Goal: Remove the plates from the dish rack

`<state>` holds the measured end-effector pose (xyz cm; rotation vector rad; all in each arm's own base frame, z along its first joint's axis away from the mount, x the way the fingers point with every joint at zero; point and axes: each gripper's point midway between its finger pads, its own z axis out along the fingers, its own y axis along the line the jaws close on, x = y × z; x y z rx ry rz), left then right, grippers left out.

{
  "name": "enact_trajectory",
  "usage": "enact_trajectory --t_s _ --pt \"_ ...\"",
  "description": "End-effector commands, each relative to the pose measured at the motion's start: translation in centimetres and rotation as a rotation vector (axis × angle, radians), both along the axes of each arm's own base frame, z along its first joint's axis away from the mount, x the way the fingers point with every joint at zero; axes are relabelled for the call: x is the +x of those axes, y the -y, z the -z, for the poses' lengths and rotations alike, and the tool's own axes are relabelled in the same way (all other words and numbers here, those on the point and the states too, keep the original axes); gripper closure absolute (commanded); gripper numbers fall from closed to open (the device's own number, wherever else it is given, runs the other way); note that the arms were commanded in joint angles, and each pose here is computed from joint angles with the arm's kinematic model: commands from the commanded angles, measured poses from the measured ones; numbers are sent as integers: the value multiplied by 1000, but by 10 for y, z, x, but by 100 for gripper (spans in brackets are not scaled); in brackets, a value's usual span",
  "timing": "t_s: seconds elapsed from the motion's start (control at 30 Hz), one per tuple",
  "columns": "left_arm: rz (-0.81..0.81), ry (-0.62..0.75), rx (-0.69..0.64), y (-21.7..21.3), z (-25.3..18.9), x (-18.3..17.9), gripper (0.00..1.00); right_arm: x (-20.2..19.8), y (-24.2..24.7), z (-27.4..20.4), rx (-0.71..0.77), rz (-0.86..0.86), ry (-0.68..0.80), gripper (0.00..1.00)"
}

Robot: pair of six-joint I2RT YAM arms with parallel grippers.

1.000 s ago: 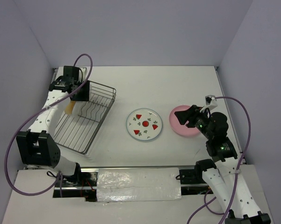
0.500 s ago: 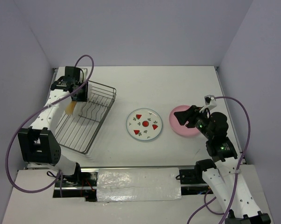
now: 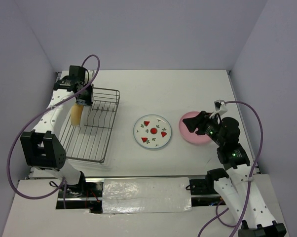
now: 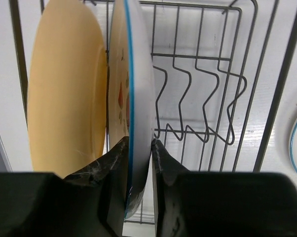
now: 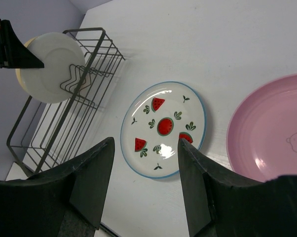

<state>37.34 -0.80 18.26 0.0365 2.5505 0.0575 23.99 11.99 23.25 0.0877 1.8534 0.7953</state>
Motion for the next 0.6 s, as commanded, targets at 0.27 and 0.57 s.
enact_trajectory --t_s 0.27,0.57 --pt "-5 120 -3 -3 -42 25 100 6 -2 -6 -3 -8 33 39" --pt "-37 103 -68 -16 -38 36 100 5 2 -9 -10 16 46 39"
